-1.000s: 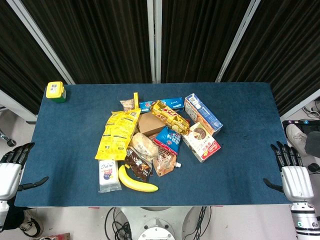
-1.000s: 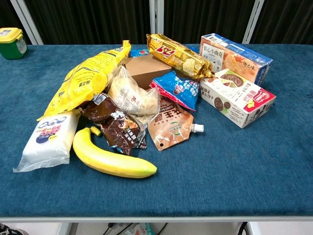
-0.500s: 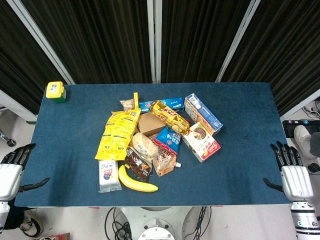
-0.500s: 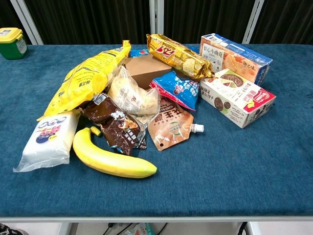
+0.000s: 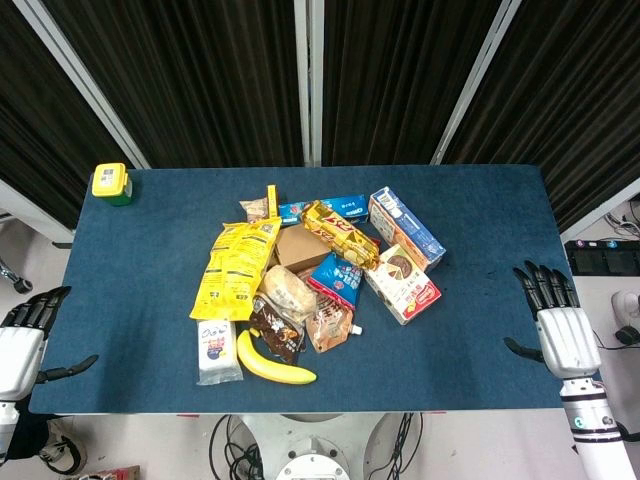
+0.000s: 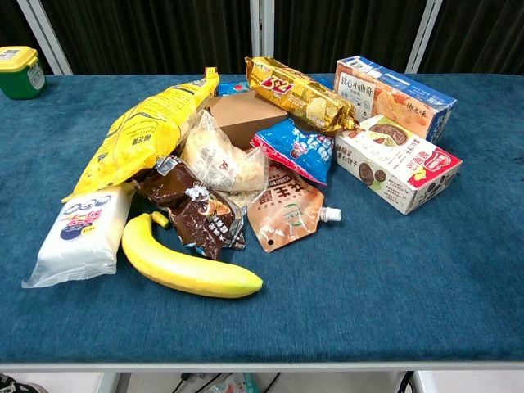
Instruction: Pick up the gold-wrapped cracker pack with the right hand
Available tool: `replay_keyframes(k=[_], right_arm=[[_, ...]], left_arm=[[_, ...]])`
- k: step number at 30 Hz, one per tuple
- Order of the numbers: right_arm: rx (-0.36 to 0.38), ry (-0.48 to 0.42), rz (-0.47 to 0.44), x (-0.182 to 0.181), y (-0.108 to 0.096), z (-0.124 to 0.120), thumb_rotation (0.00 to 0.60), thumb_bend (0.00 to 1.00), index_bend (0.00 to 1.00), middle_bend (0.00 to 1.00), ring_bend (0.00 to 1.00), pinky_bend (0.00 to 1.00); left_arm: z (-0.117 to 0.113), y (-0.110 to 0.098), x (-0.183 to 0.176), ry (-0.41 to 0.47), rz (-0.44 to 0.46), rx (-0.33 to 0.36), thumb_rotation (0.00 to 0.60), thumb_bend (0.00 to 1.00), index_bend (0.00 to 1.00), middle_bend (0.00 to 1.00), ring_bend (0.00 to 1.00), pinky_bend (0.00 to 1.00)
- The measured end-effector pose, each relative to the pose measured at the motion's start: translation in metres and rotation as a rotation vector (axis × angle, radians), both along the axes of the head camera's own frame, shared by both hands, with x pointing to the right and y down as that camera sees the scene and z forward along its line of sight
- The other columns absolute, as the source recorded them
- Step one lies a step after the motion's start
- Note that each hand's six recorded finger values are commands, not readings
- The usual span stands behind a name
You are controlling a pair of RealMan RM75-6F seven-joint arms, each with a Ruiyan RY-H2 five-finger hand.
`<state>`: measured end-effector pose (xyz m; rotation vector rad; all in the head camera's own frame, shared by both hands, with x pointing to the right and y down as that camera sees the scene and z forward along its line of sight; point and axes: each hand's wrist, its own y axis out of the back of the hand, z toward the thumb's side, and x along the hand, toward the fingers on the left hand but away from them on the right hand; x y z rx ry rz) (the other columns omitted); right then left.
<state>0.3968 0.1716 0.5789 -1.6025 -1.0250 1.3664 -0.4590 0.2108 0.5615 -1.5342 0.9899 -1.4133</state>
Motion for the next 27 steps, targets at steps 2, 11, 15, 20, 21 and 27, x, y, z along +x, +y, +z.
replay_keyframes(k=[2, 11, 15, 20, 21, 27], right_arm=[[-0.001, -0.015, -0.024, -0.017, -0.018, 0.001, 0.600, 0.00, 0.00, 0.00, 0.00, 0.00], [-0.057, -0.100, -0.048, -0.092, -0.088, 0.015, 0.600, 0.00, 0.00, 0.00, 0.00, 0.00], [-0.100, -0.149, -0.039, -0.132, -0.113, 0.026, 0.600, 0.00, 0.00, 0.00, 0.00, 0.00], [-0.190, -0.225, 0.004, -0.182, -0.132, 0.048, 0.600, 0.00, 0.00, 0.00, 0.00, 0.00], [-0.207, -0.238, 0.013, -0.190, -0.135, 0.052, 0.600, 0.00, 0.00, 0.00, 0.00, 0.00], [-0.294, -0.287, 0.107, -0.231, -0.152, 0.084, 0.600, 0.01, 0.00, 0.00, 0.00, 0.00]], left_arm=[[0.001, 0.000, 0.001, 0.001, 0.004, -0.001, 0.380, 0.00, 0.08, 0.10, 0.12, 0.24], [-0.001, 0.004, -0.002, -0.001, -0.006, -0.002, 0.380, 0.00, 0.08, 0.10, 0.12, 0.24], [-0.001, 0.005, -0.005, -0.004, -0.013, -0.006, 0.380, 0.00, 0.08, 0.10, 0.12, 0.24], [-0.002, 0.006, -0.007, -0.007, -0.016, -0.007, 0.377, 0.00, 0.08, 0.10, 0.12, 0.24], [-0.002, 0.006, -0.007, -0.007, -0.016, -0.006, 0.377, 0.00, 0.08, 0.10, 0.12, 0.24], [-0.004, 0.009, -0.010, -0.011, -0.020, -0.008, 0.382, 0.00, 0.08, 0.10, 0.12, 0.24]])
